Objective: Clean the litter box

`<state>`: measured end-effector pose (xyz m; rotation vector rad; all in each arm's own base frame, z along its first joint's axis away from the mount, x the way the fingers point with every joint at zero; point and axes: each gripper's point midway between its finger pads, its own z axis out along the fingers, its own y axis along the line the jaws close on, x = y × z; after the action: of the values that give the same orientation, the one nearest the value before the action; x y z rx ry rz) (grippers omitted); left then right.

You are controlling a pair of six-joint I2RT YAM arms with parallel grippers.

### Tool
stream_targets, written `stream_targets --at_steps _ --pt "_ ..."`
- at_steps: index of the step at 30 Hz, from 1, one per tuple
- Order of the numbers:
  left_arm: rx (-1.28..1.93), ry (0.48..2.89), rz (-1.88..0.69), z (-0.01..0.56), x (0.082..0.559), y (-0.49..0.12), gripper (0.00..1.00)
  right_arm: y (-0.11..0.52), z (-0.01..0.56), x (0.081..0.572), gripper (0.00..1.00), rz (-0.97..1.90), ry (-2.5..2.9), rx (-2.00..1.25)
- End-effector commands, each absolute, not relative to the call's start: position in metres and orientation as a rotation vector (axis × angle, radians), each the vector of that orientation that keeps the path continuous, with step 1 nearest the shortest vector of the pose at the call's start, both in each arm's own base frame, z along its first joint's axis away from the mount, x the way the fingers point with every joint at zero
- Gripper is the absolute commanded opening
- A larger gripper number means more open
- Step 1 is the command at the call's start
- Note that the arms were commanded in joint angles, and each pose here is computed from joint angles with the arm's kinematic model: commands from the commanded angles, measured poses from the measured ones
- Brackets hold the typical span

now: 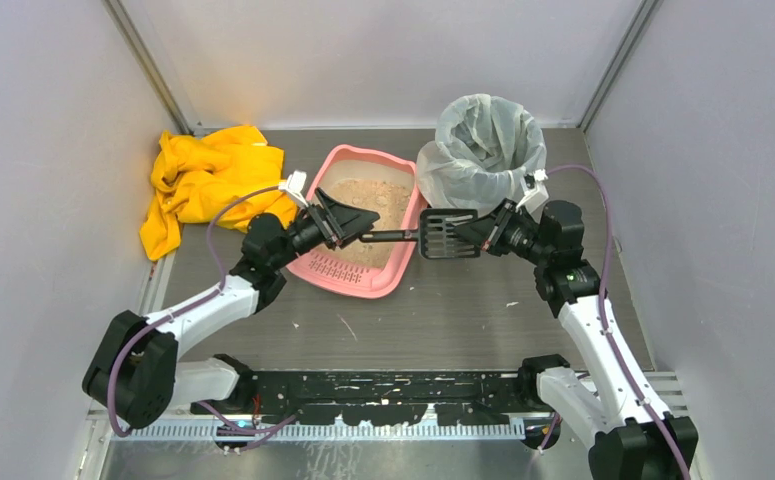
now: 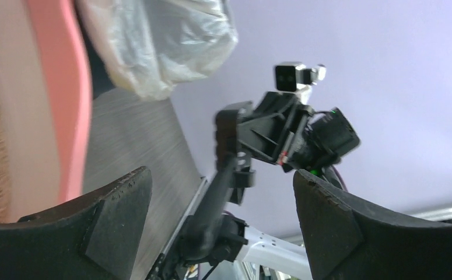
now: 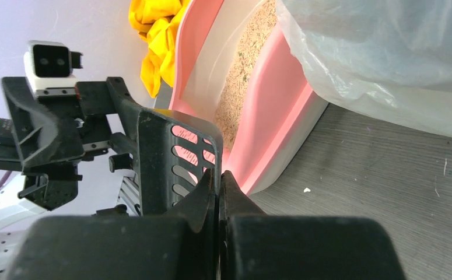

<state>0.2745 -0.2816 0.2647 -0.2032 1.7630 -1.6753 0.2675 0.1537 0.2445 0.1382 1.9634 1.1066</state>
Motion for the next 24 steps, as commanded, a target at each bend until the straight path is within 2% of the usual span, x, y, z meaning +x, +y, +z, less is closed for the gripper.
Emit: stream_targets --at_steps 1,4,9,24 --pt "-0.023 1.494 -1.830 0.326 0.250 -0.289 0.90 0.160 0.276 0.277 0.01 1.065 1.869 0.045" --pt "-0.011 1.490 -1.856 0.326 0.247 -0.295 0.90 0.164 0.276 0.280 0.01 1.060 1.870 0.039" --pt "0.013 1.529 -1.874 0.316 0.242 -0.307 0.82 0.169 0.277 0.283 0.01 1.054 1.868 0.042" --pt "-0.074 1.574 -1.879 0.299 0.242 -0.304 0.81 0.167 0.274 0.299 0.01 1.027 1.852 0.086"
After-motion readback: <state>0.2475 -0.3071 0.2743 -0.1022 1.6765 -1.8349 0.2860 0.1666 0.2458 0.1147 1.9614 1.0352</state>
